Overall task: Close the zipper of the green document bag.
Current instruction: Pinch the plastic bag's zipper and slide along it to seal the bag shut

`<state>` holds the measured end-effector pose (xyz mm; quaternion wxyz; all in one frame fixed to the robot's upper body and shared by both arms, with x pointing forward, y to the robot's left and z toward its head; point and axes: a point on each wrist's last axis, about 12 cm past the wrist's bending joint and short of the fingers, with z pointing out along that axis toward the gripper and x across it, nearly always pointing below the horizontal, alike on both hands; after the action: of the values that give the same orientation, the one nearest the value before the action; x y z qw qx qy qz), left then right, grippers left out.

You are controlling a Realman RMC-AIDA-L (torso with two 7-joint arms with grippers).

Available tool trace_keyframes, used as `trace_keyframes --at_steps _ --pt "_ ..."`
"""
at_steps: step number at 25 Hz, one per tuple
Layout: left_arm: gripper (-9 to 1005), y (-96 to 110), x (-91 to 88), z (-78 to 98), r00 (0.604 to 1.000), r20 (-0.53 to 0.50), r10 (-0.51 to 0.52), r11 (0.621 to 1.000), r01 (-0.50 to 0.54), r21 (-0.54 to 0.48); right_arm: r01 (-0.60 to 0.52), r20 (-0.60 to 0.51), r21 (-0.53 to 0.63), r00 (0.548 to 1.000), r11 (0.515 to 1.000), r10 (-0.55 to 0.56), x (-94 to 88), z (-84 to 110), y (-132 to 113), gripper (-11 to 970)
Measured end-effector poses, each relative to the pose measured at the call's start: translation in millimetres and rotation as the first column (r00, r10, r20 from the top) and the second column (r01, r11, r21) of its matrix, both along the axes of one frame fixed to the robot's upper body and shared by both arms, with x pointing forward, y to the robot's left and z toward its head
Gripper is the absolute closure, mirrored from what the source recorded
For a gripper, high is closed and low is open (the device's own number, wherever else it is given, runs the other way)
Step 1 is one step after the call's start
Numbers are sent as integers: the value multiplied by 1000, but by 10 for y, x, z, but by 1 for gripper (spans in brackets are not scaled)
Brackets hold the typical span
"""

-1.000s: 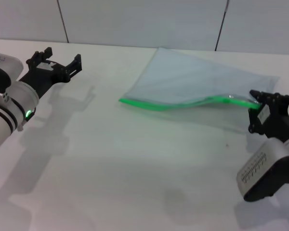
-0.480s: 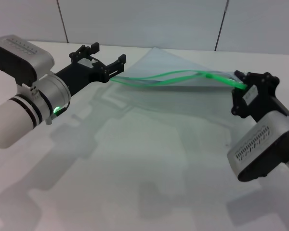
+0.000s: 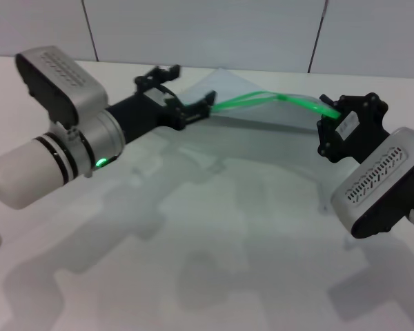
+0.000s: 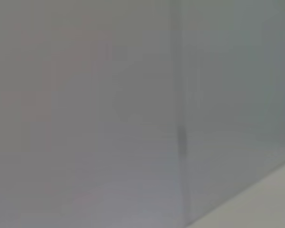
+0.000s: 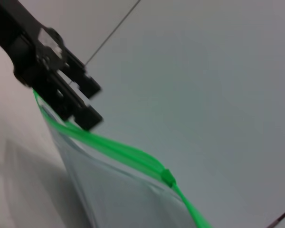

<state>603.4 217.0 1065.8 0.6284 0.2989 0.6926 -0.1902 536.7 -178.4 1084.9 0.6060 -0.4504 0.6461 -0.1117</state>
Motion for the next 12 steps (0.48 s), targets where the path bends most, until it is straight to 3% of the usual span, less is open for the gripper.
trace_keyframes --at_steps 4,12 --pt "134 -148 -56 76 992 37 -124 992 123 21 -20 -31 17 999 1000 21 3 79 -1 910" --pt "140 -283 -144 190 965 108 -240 969 232 83 -34 -106 21 994 999 36 58 119 -60 909"
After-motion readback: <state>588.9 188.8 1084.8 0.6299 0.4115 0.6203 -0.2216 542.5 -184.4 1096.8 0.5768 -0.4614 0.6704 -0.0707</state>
